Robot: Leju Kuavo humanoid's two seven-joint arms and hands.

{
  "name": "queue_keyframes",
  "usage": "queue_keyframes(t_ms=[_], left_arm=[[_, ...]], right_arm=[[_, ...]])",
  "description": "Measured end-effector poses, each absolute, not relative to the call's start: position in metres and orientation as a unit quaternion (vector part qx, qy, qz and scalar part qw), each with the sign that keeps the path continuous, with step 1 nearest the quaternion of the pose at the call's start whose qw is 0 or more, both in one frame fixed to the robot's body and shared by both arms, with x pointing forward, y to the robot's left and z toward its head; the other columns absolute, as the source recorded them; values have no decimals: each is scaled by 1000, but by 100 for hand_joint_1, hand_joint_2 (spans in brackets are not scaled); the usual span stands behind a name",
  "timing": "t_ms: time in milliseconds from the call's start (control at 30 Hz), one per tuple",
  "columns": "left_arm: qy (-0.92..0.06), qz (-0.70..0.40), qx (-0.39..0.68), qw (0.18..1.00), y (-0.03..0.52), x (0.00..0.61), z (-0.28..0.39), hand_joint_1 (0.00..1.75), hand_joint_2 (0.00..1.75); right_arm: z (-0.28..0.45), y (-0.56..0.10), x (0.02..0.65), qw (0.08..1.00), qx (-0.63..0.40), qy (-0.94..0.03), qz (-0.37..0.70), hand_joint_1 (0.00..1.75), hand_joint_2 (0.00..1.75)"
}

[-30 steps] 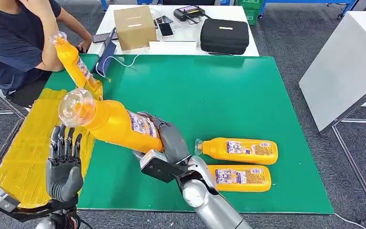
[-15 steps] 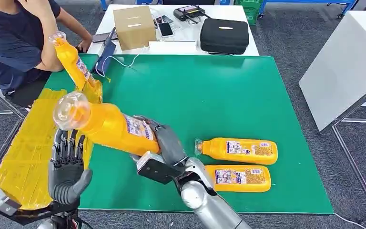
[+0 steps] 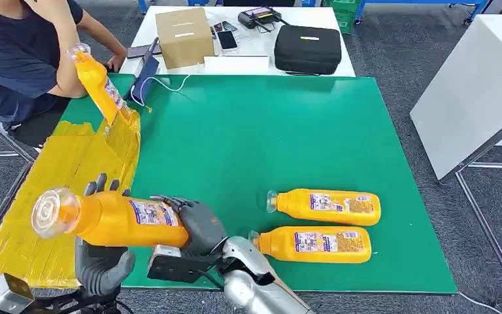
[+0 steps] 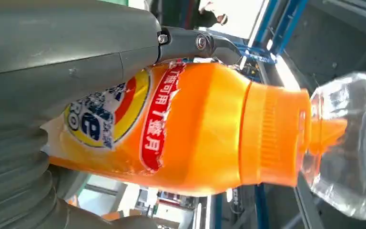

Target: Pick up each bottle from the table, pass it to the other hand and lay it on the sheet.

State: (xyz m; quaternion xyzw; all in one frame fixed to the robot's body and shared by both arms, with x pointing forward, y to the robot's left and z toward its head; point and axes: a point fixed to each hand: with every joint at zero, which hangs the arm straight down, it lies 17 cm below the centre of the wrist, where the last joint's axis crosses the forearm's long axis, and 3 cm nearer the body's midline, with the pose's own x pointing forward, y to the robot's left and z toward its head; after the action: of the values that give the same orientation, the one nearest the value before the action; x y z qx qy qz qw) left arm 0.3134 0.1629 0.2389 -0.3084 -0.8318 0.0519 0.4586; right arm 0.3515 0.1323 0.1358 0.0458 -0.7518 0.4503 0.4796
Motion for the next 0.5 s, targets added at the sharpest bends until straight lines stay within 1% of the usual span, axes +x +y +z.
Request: queue_keyframes(t_ms=[400,500], left_arm=[[-827,44,-303,471,166,311,229,0,175],[-828,34,-286,482,166,313,223,0,175]], right_arm=[[120,143,346,477,48,-736,477,175,175],[117,145,344,473,46,-733,487,175,175]])
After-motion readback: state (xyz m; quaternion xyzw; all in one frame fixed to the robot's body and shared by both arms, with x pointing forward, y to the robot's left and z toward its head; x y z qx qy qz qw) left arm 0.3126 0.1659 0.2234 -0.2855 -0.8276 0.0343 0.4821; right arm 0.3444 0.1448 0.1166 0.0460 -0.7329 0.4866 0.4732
